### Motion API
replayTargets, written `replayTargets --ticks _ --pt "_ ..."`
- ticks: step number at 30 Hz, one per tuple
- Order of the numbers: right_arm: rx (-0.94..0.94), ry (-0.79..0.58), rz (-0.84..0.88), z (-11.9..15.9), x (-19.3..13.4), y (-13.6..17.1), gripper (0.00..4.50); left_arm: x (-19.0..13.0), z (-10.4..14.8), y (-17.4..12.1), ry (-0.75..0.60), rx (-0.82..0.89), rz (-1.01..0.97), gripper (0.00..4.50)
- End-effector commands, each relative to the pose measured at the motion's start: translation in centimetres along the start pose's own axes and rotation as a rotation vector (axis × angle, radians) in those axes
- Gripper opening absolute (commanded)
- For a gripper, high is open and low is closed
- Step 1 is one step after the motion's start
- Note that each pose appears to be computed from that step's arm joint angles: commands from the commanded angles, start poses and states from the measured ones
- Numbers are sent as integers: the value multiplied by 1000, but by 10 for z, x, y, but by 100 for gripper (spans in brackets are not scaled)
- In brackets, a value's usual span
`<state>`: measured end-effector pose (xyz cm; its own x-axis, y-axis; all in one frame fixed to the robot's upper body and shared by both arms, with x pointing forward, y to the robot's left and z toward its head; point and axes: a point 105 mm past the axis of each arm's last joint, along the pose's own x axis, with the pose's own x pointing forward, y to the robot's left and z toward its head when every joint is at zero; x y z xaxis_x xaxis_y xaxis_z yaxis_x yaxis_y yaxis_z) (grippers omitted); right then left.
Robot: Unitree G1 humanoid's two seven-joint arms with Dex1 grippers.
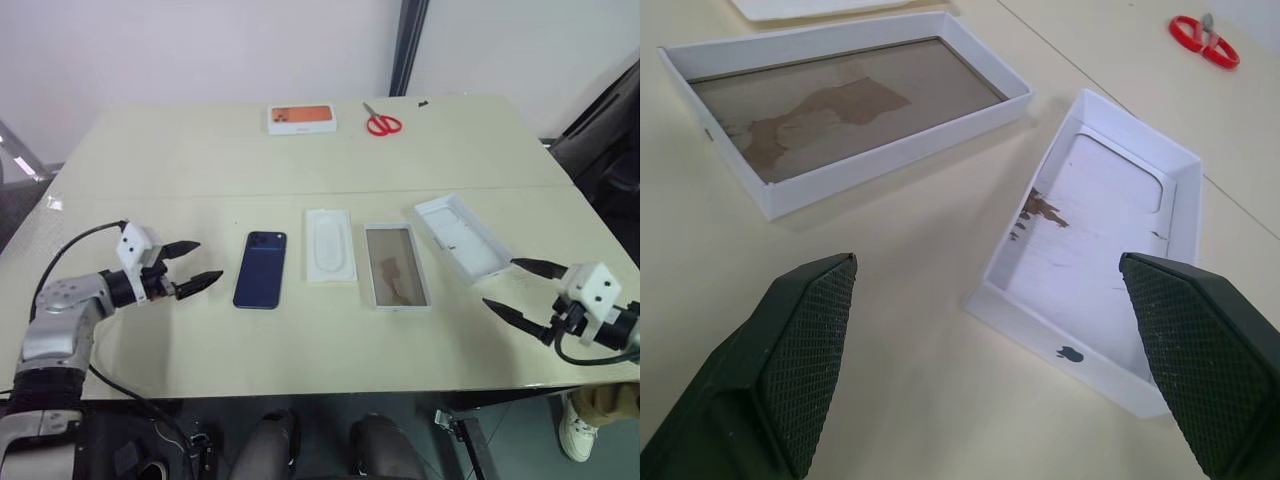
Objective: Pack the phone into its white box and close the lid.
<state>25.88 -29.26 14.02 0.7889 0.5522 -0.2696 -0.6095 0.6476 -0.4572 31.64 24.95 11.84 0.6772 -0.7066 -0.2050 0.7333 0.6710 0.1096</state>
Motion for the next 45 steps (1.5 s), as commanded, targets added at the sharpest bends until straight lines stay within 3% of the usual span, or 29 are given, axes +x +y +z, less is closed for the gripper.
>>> replayTargets --ticks 1,25,33,41,45 --pt "-43 -13 -28 8 -5 -13 441 -10 16 5 -47 62 23 450" --pt "-49 -63 13 19 17 -7 441 2 17 -3 -39 15 -2 450" --pt "5 -106 61 35 31 0 441 14 30 -10 -69 -34 -13 450" --pt "-35 -170 87 61 59 7 441 47 34 -31 -37 -135 -30 450" --pt "-51 -208 114 73 74 16 441 81 35 -51 14 -278 -39 450"
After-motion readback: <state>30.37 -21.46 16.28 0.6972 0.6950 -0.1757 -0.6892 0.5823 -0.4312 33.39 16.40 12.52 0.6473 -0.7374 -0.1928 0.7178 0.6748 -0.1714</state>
